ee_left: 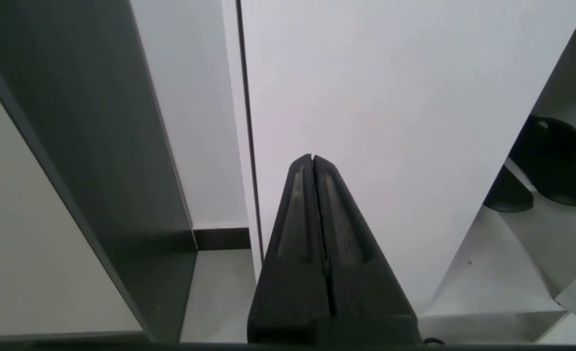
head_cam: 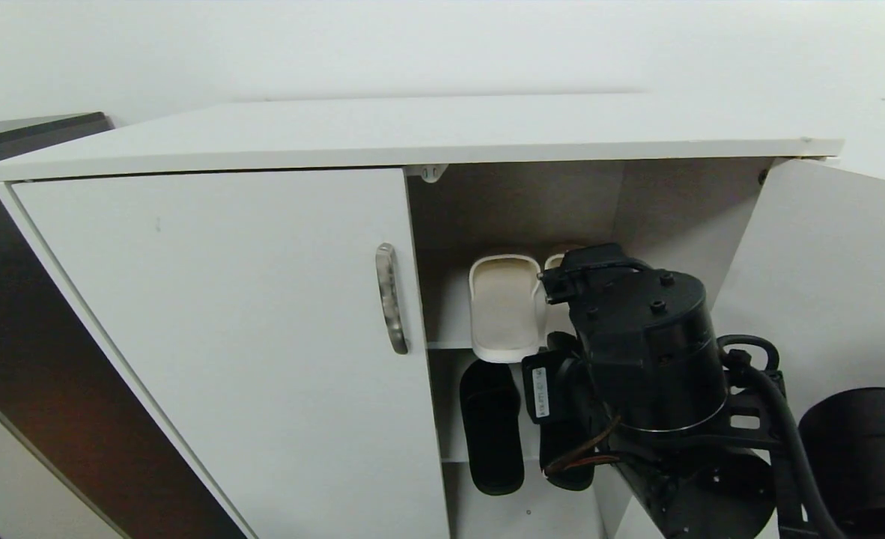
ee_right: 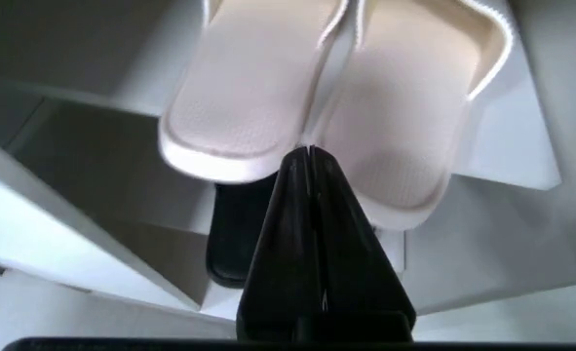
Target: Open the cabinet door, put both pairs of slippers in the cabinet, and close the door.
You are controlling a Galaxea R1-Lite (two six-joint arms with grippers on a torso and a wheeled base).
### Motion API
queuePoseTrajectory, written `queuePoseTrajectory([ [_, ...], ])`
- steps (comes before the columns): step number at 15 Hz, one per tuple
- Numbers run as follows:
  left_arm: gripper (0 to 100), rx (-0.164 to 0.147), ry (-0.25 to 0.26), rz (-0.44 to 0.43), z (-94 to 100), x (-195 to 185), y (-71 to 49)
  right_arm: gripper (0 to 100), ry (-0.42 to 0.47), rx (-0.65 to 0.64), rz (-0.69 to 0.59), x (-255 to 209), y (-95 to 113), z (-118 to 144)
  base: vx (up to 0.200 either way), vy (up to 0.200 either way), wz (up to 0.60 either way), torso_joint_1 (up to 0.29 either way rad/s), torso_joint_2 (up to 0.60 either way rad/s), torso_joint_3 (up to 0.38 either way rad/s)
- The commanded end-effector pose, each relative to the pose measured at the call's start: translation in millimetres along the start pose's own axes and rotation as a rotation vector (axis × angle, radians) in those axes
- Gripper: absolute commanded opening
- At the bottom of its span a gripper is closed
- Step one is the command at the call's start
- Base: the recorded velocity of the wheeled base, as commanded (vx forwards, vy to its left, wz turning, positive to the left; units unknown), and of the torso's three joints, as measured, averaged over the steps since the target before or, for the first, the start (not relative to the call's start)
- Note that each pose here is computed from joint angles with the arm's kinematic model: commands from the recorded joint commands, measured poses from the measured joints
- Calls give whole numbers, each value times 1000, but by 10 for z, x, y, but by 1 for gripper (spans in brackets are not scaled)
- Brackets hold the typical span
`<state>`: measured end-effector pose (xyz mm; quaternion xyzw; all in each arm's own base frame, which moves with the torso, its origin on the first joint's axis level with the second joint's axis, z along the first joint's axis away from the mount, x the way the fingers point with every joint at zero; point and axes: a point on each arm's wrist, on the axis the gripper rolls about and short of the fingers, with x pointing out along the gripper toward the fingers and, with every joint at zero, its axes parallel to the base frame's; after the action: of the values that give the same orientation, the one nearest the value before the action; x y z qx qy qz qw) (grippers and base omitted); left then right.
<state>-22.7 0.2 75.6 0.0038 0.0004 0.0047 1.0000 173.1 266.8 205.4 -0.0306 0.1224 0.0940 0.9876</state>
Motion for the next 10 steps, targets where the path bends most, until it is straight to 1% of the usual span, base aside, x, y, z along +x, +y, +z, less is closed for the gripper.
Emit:
queuePoseTrajectory([
  [1, 0, 0, -1, 1, 1, 0, 0, 0, 3, -5, 3, -1, 12, -15, -200, 0, 0, 2, 2, 2],
  [10, 0, 0, -1, 0, 1, 0, 0, 0, 15, -17, 0, -2, -3, -69, -200, 0, 0, 0, 1, 2],
])
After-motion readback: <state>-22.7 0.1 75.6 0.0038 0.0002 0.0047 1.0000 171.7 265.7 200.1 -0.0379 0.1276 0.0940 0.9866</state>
